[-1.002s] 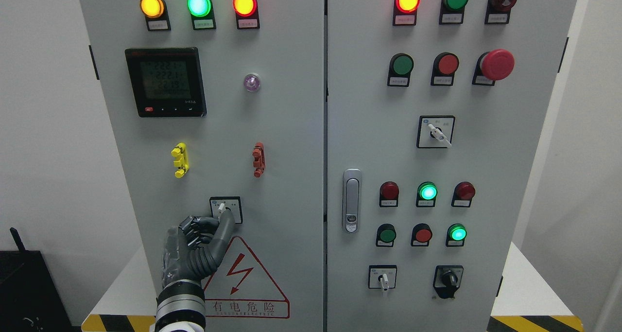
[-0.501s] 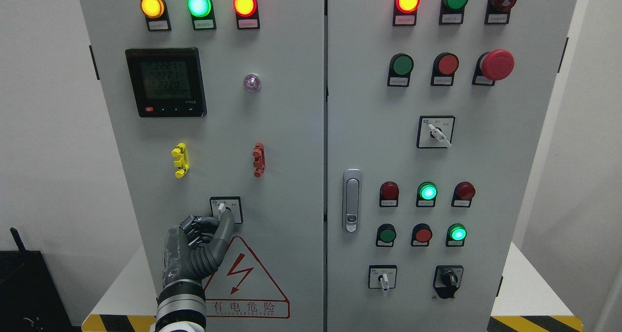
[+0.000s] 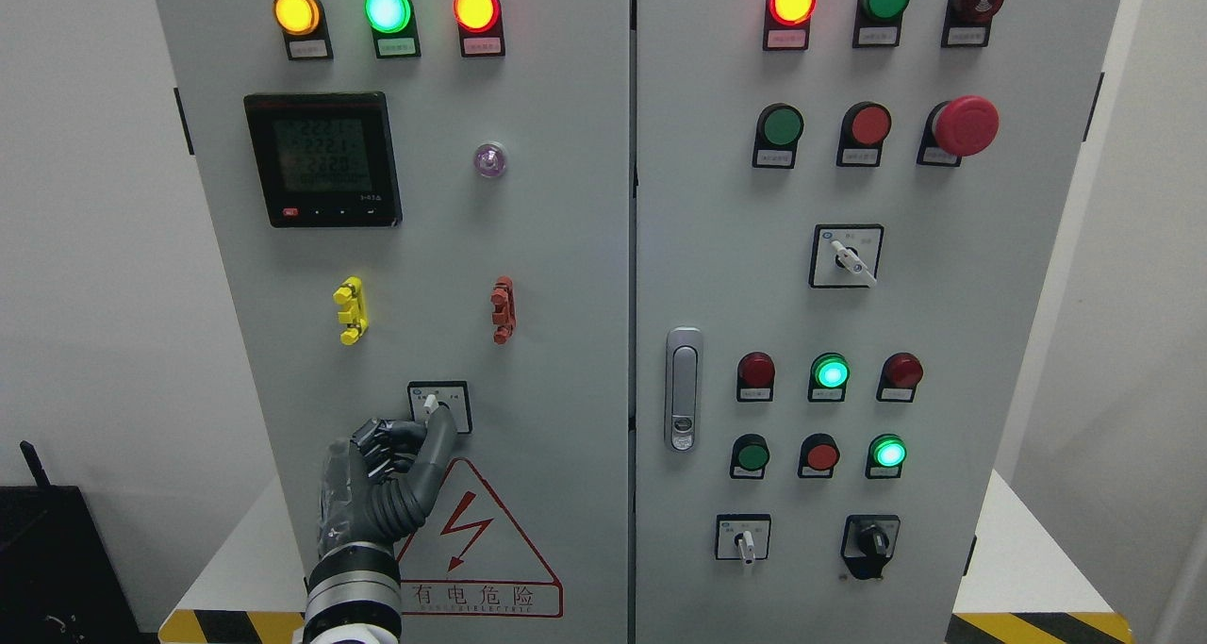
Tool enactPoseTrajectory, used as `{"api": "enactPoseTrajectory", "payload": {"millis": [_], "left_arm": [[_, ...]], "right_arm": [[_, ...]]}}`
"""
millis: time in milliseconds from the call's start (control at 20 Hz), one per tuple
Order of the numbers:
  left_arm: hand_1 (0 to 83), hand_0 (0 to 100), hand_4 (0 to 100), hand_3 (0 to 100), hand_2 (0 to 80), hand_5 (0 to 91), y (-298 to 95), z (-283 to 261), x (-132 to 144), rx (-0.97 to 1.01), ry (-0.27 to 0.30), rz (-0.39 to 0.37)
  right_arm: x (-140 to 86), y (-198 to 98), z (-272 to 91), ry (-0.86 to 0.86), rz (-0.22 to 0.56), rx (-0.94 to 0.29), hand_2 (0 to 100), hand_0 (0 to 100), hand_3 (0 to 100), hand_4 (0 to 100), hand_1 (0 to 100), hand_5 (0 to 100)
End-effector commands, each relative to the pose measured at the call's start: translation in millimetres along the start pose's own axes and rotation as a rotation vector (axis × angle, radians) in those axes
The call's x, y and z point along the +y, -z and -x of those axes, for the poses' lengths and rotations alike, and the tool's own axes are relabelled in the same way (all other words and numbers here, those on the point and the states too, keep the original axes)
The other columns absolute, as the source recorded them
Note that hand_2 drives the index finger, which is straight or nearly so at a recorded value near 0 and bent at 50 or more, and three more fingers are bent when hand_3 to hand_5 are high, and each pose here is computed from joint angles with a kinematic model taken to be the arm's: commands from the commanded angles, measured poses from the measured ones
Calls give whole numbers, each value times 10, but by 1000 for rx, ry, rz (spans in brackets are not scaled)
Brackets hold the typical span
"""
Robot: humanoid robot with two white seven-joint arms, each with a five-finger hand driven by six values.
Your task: Turn on light switch 1
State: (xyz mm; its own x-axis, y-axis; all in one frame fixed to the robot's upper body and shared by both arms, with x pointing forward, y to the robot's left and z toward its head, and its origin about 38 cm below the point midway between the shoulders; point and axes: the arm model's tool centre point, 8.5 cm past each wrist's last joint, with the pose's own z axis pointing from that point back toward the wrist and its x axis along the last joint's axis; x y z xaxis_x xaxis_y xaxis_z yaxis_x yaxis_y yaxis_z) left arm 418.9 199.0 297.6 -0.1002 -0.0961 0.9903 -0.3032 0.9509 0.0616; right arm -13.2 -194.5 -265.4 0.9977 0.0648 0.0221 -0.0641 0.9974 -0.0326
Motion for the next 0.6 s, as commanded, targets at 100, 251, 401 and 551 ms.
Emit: {"api": "enactPoseTrajectory", "payload": {"millis": [100,251,401,551], "left_arm": [[574,660,797,758,612,659,-4,-3,-18,0,0,8],[567,673,796,757,613,658,-4,-2,-20,0,-1,10],[556,692,797,755,612,657,-4,-2,-21,0,-2,11],[536,702,797,754,612,657,-6,-2,-25,1,-4,12]], "right_arm": [[1,0,3,24,-1,2,0,0,0,0,0,0],[1,0,3,24,-1,2,0,0,0,0,0,0],[1,0,3,24,-1,2,0,0,0,0,0,0],[1,0,3,24,-1,2,0,0,0,0,0,0]]}}
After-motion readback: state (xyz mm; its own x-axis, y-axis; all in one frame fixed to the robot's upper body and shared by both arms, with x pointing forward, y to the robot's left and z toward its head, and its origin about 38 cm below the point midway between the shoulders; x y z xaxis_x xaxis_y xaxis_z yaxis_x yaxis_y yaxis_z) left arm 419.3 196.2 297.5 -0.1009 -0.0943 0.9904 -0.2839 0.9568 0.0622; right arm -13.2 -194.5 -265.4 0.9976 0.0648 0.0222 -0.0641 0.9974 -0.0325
